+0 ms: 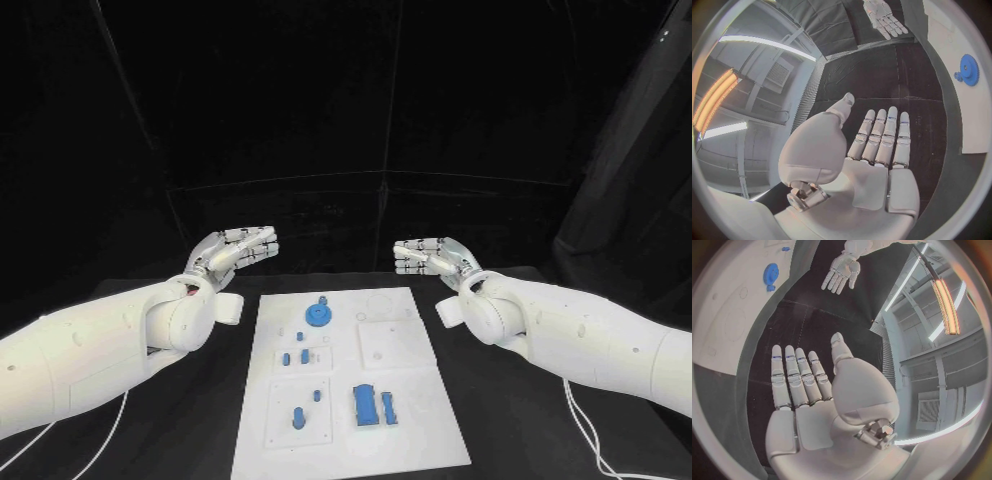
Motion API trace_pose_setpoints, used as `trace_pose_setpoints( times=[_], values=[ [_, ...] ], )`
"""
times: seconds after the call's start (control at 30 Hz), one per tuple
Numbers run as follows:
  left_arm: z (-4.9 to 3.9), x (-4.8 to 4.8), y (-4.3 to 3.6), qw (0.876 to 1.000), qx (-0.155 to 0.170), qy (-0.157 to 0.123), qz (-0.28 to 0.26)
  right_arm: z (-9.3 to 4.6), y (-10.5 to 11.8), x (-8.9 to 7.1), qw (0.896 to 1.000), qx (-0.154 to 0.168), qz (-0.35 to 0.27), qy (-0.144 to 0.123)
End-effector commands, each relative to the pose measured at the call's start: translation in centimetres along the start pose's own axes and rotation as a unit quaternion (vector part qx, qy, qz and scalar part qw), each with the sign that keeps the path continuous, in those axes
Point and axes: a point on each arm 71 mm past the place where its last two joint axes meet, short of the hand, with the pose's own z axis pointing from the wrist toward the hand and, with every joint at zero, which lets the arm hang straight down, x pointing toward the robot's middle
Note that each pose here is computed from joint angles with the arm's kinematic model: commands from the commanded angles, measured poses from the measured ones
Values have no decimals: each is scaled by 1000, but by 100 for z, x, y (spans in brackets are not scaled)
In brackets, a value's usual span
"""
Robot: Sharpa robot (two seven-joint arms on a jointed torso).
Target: Assemble the parts on the task board
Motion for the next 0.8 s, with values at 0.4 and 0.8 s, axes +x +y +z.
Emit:
trace_pose_setpoints(
  times=[0.4,0.8],
  values=[
    [-335,348,215,999,-12,-49,17,-307,81,381,997,-14,44,-62],
    [-736,683,270,994,-15,-105,37,-673,175,705,991,-3,73,-115]
  ],
)
